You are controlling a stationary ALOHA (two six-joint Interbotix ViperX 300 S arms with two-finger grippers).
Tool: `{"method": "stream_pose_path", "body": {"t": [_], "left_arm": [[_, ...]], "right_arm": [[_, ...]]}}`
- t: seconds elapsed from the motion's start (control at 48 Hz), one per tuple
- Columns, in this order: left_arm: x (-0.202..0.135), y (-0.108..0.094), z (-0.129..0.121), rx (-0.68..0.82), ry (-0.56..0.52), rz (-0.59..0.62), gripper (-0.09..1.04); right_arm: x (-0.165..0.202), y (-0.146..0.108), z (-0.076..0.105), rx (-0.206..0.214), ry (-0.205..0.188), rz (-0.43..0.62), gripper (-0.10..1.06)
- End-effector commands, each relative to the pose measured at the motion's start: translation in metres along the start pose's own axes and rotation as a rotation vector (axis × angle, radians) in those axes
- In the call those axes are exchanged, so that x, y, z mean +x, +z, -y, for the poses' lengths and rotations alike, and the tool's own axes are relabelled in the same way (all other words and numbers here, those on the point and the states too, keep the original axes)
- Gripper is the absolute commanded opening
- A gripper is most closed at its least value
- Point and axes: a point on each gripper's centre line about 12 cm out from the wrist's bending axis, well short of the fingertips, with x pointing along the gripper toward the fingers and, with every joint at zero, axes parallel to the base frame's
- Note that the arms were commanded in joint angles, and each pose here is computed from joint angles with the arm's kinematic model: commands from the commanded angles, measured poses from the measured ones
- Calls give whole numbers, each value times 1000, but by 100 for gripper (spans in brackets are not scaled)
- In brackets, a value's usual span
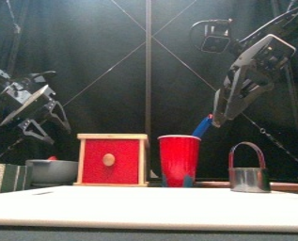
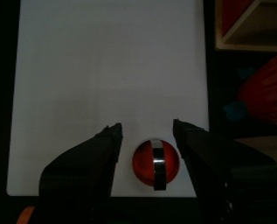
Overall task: Get the cutter from the drawer then cut the dough then place the extra dough in the bowl
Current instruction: Place the extra dough in the bowl
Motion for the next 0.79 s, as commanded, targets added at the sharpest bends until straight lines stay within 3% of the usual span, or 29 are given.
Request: {"method": "stream_pose_path", "body": {"t": [0.021, 0.167, 0.333, 0.458, 0.542, 0.792], "left_arm": [[-1, 8, 9, 43, -52, 40, 98], [-5, 13, 28, 190, -186, 97, 98], [-33, 12, 85, 439, -527, 202, 98], [-53, 9, 113, 578, -712, 285, 98], [-59, 10, 120, 607, -758, 321, 98], [-57, 6, 116, 598, -752, 301, 98]], "right_arm": [[-9, 15, -1, -8, 1, 64, 86], [-19, 30, 2, -24, -15, 194, 86], [-49, 57, 2, -56, -35, 543, 86], [-64, 57, 2, -74, -46, 733, 86], [-65, 54, 5, -79, -59, 780, 86], [-57, 46, 11, -57, -69, 760, 86]]}}
